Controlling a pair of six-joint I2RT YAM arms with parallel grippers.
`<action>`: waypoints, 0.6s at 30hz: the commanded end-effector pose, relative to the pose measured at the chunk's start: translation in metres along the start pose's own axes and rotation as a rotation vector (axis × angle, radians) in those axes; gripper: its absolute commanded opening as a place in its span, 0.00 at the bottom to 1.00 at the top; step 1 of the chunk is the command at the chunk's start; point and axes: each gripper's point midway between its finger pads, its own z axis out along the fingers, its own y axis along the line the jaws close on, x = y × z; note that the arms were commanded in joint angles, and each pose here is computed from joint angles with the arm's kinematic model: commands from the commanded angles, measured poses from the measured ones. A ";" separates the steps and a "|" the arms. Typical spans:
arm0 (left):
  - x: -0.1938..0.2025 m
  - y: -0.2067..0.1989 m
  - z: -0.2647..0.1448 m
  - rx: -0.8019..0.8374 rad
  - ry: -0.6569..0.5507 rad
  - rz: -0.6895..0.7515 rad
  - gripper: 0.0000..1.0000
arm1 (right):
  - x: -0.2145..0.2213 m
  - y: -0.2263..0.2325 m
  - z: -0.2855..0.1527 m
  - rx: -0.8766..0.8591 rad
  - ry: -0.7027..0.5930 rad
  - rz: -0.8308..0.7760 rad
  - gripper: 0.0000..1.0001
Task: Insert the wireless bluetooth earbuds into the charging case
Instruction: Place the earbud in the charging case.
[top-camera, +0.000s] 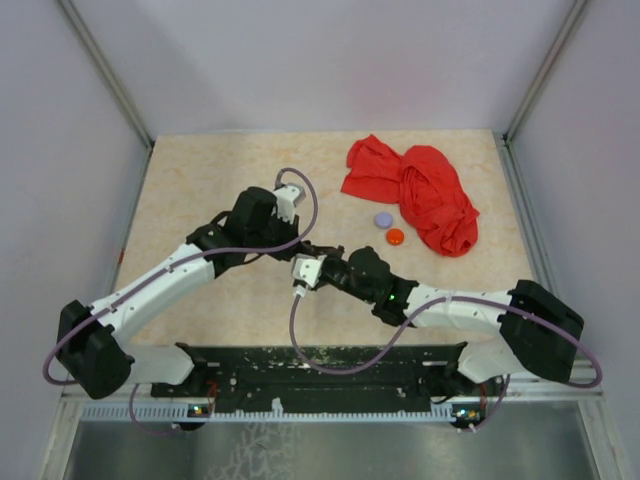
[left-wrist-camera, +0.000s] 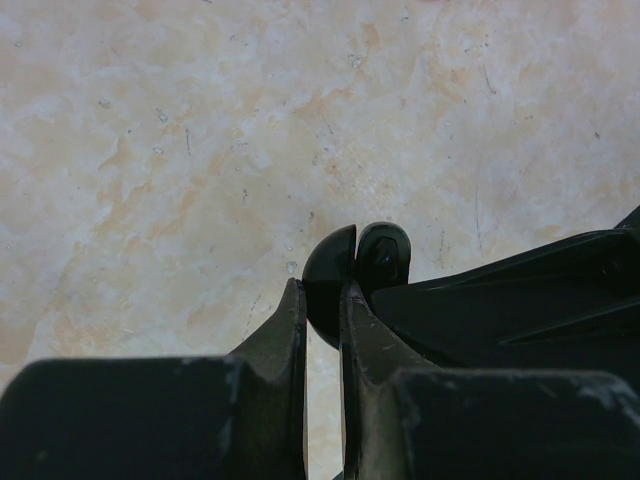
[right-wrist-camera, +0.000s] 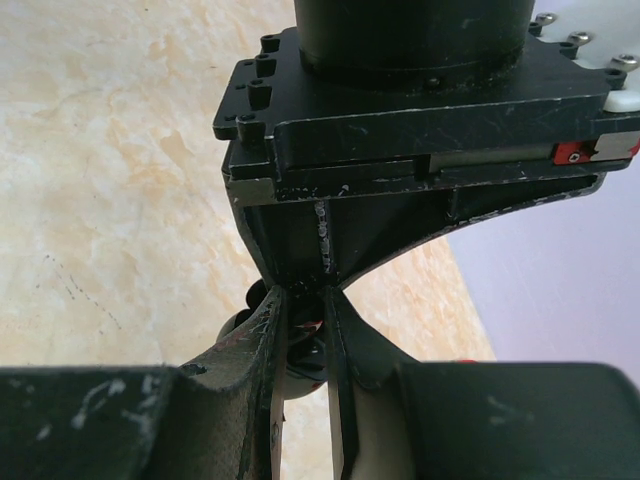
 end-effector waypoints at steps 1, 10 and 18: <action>-0.023 -0.013 -0.014 0.047 -0.068 0.020 0.00 | -0.005 0.007 -0.002 -0.019 -0.024 -0.039 0.12; -0.022 -0.013 -0.009 0.048 -0.043 0.015 0.00 | -0.010 0.018 -0.008 -0.079 -0.061 -0.095 0.14; -0.023 -0.013 -0.006 0.039 -0.024 -0.010 0.00 | -0.008 0.029 -0.007 -0.141 -0.049 -0.121 0.15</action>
